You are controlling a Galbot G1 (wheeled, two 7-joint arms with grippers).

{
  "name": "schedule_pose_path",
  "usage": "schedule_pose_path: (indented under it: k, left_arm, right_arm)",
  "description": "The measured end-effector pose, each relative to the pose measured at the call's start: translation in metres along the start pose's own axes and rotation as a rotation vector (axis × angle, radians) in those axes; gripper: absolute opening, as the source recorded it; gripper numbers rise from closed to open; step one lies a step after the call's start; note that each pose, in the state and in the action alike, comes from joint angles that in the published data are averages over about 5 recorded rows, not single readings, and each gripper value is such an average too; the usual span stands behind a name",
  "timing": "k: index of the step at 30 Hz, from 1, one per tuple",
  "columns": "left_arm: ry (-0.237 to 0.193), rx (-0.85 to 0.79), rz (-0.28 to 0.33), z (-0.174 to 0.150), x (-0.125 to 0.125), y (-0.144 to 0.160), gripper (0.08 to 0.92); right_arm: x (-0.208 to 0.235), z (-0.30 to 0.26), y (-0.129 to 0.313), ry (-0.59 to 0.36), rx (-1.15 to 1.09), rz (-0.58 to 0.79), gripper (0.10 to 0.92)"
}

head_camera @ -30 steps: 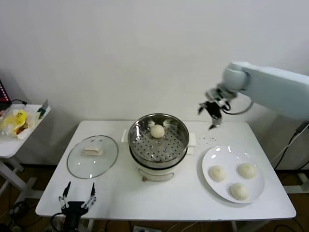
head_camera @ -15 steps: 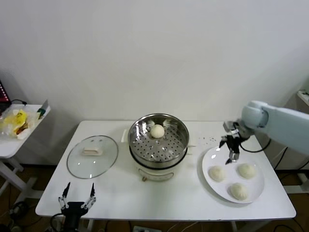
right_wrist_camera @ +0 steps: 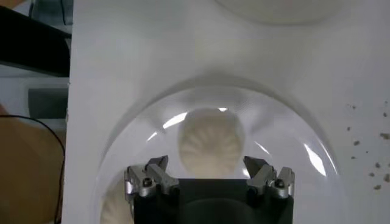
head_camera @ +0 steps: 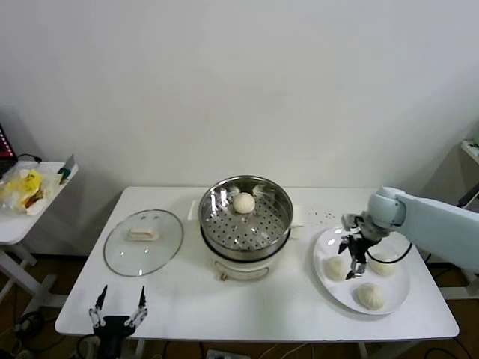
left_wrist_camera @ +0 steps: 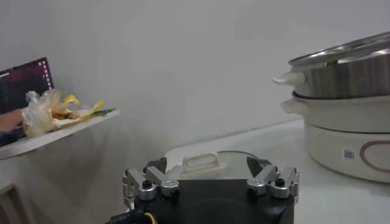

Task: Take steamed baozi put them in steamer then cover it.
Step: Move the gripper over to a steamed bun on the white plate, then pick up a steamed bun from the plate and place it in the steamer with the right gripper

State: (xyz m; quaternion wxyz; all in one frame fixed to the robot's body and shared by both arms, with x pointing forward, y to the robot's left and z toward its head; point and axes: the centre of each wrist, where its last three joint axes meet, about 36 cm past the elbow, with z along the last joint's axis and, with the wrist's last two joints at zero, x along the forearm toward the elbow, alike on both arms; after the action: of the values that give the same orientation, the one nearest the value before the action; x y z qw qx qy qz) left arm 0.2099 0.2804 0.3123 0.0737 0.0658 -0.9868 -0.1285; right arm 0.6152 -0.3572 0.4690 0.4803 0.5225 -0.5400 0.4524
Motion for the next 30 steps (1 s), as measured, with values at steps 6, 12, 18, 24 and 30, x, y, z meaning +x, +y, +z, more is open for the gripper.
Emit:
schedule_pose_path:
  k: [6, 12, 18, 24, 30]
  left_arm:
    - [0.004, 0.002, 0.000, 0.002, 0.002, 0.000, 0.823]
    - [0.006, 0.003, -0.004, 0.004, 0.002, 0.001, 0.823]
    - [0.007, 0.003, -0.002, 0.005, 0.003, 0.001, 0.823]
    - [0.010, 0.000, 0.000, 0.006, 0.004, 0.001, 0.823]
    - [0.006, 0.001, -0.001, 0.004, 0.006, 0.001, 0.823]
  right_arm:
    - [-0.011, -0.002, -0.001, 0.007, -0.002, -0.007, 0.823]
    - [-0.018, -0.003, -0.003, 0.019, 0.002, -0.007, 0.822]
    - [-0.019, -0.003, -0.004, 0.023, 0.005, -0.007, 0.755]
    - [-0.019, -0.003, -0.005, 0.019, 0.005, -0.004, 0.691]
    - [-0.008, -0.001, -0.007, 0.008, 0.006, 0.007, 0.665]
